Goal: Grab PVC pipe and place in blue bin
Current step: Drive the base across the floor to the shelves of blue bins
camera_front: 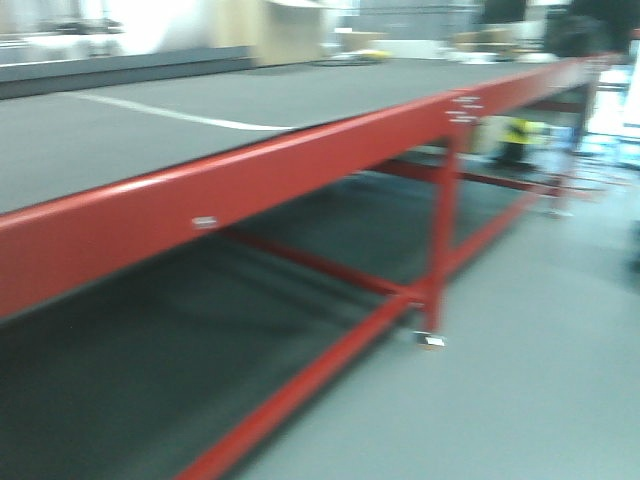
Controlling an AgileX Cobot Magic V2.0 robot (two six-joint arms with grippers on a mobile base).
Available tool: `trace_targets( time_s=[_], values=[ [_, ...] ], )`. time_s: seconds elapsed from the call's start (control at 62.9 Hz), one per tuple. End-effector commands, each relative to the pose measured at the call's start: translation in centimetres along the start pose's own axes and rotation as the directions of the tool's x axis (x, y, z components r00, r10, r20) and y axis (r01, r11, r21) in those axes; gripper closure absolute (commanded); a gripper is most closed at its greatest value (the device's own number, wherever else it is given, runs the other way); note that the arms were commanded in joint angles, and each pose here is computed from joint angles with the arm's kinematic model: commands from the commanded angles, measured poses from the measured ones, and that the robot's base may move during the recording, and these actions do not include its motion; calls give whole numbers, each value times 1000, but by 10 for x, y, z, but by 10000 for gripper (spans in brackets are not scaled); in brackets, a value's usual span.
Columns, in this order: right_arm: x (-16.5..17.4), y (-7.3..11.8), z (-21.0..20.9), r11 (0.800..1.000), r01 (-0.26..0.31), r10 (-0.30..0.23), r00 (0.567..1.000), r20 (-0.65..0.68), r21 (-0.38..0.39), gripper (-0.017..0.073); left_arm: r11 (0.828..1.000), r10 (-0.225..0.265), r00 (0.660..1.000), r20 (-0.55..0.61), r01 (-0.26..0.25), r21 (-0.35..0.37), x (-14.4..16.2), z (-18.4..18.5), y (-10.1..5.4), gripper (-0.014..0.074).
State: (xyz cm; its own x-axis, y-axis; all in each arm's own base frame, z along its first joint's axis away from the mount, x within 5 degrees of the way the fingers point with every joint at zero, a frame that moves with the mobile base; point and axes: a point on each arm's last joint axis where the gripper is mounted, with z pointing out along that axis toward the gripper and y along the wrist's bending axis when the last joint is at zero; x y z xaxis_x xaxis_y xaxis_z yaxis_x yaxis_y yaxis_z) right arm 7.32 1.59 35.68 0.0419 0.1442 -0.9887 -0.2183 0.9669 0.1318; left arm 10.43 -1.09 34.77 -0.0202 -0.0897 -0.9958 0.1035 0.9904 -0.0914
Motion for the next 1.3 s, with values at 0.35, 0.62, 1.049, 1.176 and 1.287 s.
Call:
trace_targets(
  time_s=[0.35, 0.62, 1.049, 1.176, 1.287],
  values=[
    [-2, 0, -1, 1000, 13, -13, 999, 30, -2, 727, 1000, -7, 999, 35, 8, -2, -4, -1, 0, 705],
    [-2, 0, -1, 1000, 13, -13, 999, 30, -2, 727, 1000, -7, 999, 35, 8, -2, -4, -1, 0, 705],
    [-2, 0, -1, 1000, 13, -13, 999, 30, -2, 727, 1000, -7, 999, 35, 8, -2, -4, -1, 0, 705],
    [-2, 0, -1, 1000, 13, -13, 999, 30, -2, 727, 1000, -7, 999, 35, 8, -2, -4, -1, 0, 705],
    [-2, 0, -1, 1000, 13, -13, 999, 30, -2, 727, 1000, -7, 999, 35, 8, -2, -4, -1, 0, 705]
  ],
)
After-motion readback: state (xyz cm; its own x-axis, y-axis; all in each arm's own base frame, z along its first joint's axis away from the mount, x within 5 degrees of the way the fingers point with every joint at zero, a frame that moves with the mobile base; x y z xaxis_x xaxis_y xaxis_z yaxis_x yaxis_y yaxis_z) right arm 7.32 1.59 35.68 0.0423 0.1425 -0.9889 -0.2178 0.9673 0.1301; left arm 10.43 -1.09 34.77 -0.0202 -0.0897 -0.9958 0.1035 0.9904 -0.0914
